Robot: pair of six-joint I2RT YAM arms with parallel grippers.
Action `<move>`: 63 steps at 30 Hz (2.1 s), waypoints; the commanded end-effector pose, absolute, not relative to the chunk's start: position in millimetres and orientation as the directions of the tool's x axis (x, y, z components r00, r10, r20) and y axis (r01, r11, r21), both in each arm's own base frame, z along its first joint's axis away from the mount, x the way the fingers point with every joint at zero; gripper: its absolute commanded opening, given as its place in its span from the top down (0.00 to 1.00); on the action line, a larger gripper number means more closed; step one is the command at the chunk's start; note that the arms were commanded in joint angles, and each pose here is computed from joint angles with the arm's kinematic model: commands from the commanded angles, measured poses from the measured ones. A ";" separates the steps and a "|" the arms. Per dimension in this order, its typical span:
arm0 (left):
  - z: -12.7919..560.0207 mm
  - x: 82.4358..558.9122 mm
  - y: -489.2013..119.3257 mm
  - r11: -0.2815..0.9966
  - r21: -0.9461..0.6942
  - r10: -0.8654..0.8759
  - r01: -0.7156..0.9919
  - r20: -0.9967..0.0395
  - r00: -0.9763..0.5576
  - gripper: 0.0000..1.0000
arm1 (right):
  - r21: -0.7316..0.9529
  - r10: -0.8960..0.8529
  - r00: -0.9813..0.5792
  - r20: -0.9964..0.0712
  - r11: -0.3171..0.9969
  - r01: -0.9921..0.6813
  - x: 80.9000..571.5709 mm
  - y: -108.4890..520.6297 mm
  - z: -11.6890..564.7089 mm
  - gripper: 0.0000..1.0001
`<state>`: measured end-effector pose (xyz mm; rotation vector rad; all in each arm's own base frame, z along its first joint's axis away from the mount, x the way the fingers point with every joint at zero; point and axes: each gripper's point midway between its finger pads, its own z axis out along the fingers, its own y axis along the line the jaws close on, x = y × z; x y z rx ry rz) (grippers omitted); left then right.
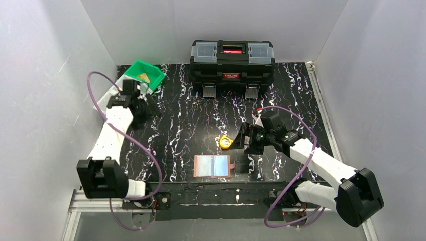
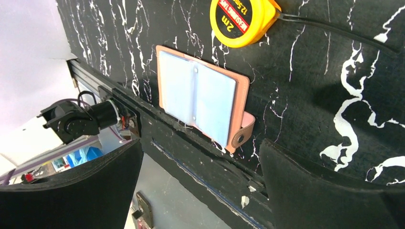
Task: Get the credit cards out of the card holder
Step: Remove the credit card from the card holder.
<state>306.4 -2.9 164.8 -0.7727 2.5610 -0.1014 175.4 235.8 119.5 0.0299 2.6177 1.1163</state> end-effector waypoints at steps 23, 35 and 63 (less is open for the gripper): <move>99.6 161.9 -137.7 0.858 -0.495 -0.267 -0.136 -0.204 -0.942 0.19 | 0.416 -0.022 -0.985 -0.171 0.905 -0.092 145.1 349.4 62.4 0.25; 90.7 158.3 -140.0 0.846 -0.506 -0.289 -0.167 -0.173 -0.941 0.19 | 0.306 -0.128 -0.982 -0.141 0.937 -0.167 135.5 353.5 40.5 0.29; 65.4 161.8 -171.1 0.836 -0.489 -0.309 -0.247 -0.048 -0.950 0.37 | 0.270 -0.228 -0.969 -0.092 0.931 -0.245 118.5 312.9 -7.5 0.84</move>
